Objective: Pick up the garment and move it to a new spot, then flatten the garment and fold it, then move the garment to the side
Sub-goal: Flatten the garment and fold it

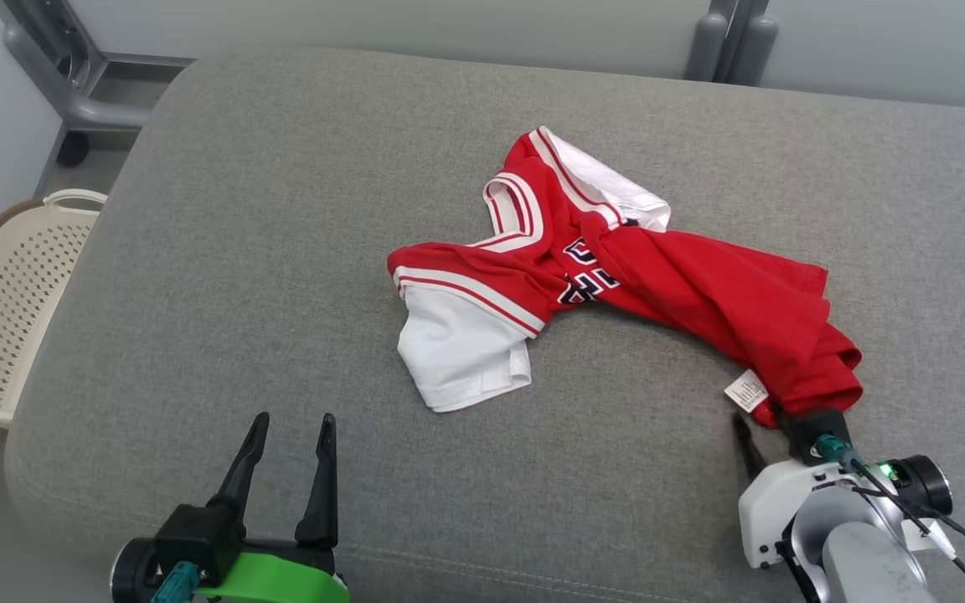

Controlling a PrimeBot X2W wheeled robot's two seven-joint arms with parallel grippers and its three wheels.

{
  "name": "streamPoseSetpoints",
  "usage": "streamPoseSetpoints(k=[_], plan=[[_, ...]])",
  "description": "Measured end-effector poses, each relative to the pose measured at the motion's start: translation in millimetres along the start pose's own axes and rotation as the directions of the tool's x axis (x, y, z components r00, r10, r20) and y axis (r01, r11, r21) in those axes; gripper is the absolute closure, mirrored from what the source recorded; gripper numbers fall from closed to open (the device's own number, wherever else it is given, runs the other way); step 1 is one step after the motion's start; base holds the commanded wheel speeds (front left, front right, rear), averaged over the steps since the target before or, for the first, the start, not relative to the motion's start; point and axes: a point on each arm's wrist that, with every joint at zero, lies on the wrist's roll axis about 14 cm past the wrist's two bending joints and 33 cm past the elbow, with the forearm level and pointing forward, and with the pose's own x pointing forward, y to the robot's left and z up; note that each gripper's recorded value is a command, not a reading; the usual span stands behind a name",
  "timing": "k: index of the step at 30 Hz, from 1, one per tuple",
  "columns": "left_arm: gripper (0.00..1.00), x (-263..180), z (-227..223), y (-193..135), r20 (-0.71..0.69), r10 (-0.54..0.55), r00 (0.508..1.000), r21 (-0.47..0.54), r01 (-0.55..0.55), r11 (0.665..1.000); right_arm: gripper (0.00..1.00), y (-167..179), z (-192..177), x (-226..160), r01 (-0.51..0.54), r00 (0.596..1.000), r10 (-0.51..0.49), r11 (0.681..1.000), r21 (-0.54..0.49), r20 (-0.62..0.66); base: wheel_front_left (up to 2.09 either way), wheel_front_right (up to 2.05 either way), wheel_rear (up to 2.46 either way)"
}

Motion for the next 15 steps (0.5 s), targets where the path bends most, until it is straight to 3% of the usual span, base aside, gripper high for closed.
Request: streamPoseSetpoints(k=[1, 10, 12, 15], plan=[[0.00, -0.4, -0.9, 0.9, -0.003, 0.002, 1.000, 0.000, -0.002, 1.000, 1.00, -1.6, 0.7, 1.3, 0.005, 1.000, -0.005, 1.000, 0.008, 0.005, 0.00, 0.00, 0.00], [0.00, -0.6, 2.0, -2.6, 0.007, -0.009, 1.000, 0.005, 0.009, 1.000, 1.00, -49.3, -11.4, -14.5, 0.159, 0.987, -0.159, 0.985, 0.074, -0.004, 0.00, 0.00, 0.00], [0.00, -0.1, 3.0, -4.6, 0.011, -0.016, 1.000, 0.004, 0.016, 1.000, 0.92, -60.9, -14.0, -20.2, 0.196, 0.980, -0.197, 0.976, 0.089, -0.007, 0.00, 0.00, 0.00], [0.00, 0.5, 4.6, -8.8, 0.017, -0.029, 0.999, 0.003, 0.029, 1.000, 1.00, -84.1, -13.5, -30.3, 0.268, 0.963, -0.269, 0.959, 0.094, -0.004, 0.00, 0.00, 0.00]])
